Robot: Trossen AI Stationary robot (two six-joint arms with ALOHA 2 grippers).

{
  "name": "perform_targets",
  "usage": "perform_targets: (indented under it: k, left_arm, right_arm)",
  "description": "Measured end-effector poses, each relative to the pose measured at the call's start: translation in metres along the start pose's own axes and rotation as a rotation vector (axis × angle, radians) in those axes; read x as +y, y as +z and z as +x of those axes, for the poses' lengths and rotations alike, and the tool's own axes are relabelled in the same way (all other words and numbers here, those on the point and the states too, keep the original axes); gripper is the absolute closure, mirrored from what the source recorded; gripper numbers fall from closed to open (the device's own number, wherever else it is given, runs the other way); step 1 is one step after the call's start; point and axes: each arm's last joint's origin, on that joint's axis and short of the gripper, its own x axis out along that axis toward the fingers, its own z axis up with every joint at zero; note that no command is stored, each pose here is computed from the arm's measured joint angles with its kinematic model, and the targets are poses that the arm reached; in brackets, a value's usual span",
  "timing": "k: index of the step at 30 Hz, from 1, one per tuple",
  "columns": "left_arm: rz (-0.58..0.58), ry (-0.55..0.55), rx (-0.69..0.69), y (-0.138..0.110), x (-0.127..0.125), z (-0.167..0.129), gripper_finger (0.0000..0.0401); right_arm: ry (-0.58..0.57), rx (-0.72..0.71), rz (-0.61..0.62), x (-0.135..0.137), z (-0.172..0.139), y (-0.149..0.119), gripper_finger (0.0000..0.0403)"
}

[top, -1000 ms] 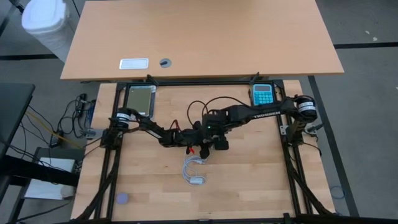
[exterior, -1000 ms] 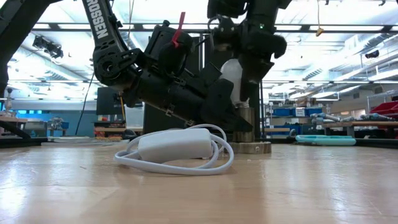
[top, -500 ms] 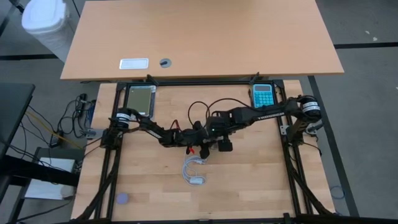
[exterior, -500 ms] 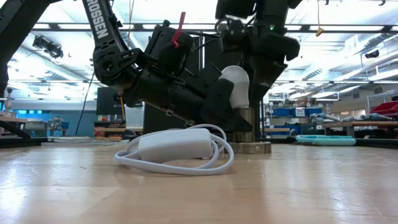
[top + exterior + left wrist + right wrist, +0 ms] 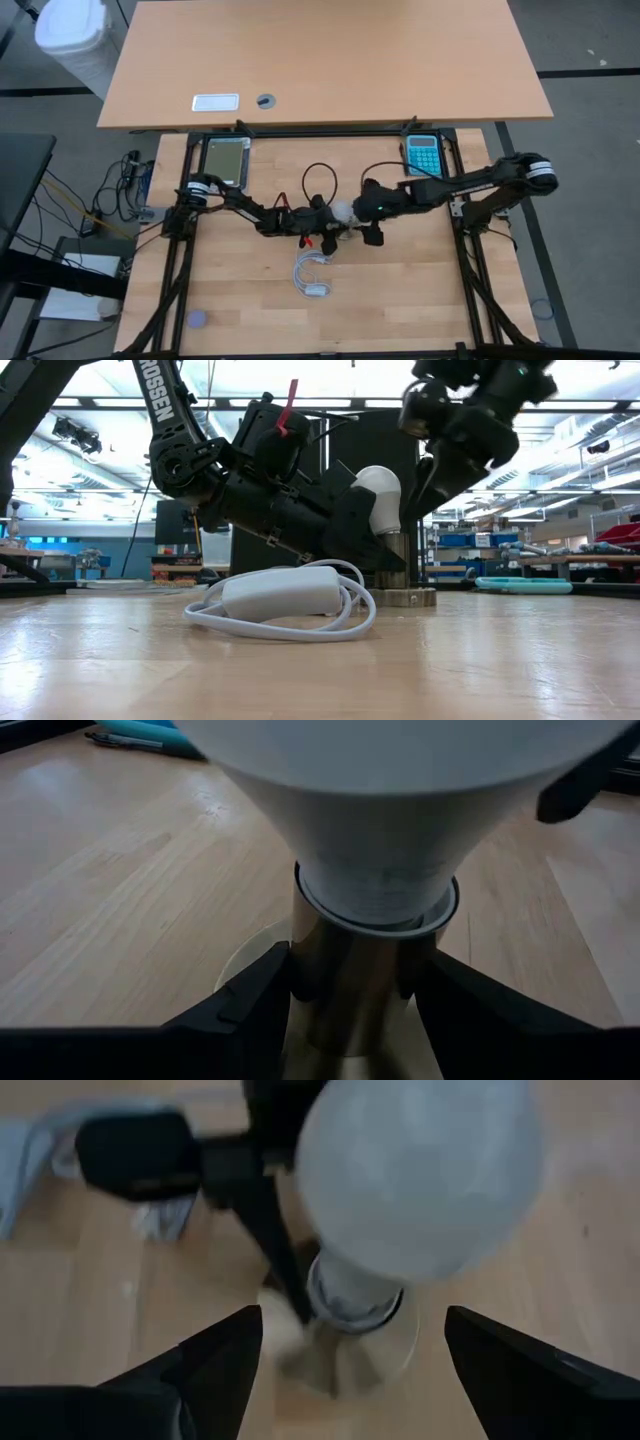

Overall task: Screw lightbulb
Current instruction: Insert the white lightbulb into the silver lamp

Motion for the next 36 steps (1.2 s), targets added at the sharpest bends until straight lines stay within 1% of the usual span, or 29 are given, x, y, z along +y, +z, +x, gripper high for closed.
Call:
perform_targets:
  k: [3, 5, 8, 12, 14, 19, 22, 27, 30, 33, 36]
  left_arm:
    - [0.001, -0.001, 0.000, 0.000, 0.000, 0.000, 0.0198]
    - [0.004, -0.008, 0.001, 0.000, 0.000, 0.000, 0.0198]
    - [0.015, -0.021, 0.002, 0.000, 0.000, 0.000, 0.0198]
    - [0.025, -0.052, 0.007, 0.000, -0.001, 0.000, 0.0198]
    - [0.031, -0.072, 0.011, 0.000, -0.002, 0.000, 0.0198]
    - [0.058, -0.102, 0.003, 0.001, -0.003, 0.000, 0.0198]
    - [0.067, -0.110, 0.002, 0.001, -0.003, 0.000, 0.0198]
    - [0.063, -0.116, 0.006, 0.001, -0.003, 0.000, 0.0198]
    - [0.061, -0.116, 0.003, 0.001, -0.003, 0.000, 0.0198]
    - [0.052, -0.115, 0.005, 0.001, -0.003, 0.000, 0.0198]
    - [0.051, -0.113, 0.004, 0.001, -0.003, 0.000, 0.0198]
  right_arm:
    - [0.032, -0.098, 0.019, -0.006, 0.003, -0.009, 0.0090]
    - [0.091, -0.154, 0.027, -0.012, 0.005, -0.013, 0.0090]
    - [0.189, -0.197, 0.045, -0.022, 0.011, -0.023, 0.0091]
    - [0.256, -0.290, 0.015, -0.031, 0.016, -0.033, 0.0095]
    - [0.276, -0.334, -0.005, -0.034, 0.017, -0.034, 0.0095]
    - [0.328, -0.339, -0.009, -0.039, 0.025, -0.042, 0.0096]
    - [0.364, -0.354, -0.018, -0.039, 0.034, -0.042, 0.0096]
    - [0.400, -0.388, -0.025, -0.040, 0.046, -0.042, 0.0096]
    - [0.399, -0.400, -0.023, -0.041, 0.049, -0.044, 0.0096]
    - [0.386, -0.453, -0.026, -0.042, 0.048, -0.041, 0.0096]
    - [0.377, -0.459, -0.015, -0.043, 0.050, -0.044, 0.0100]
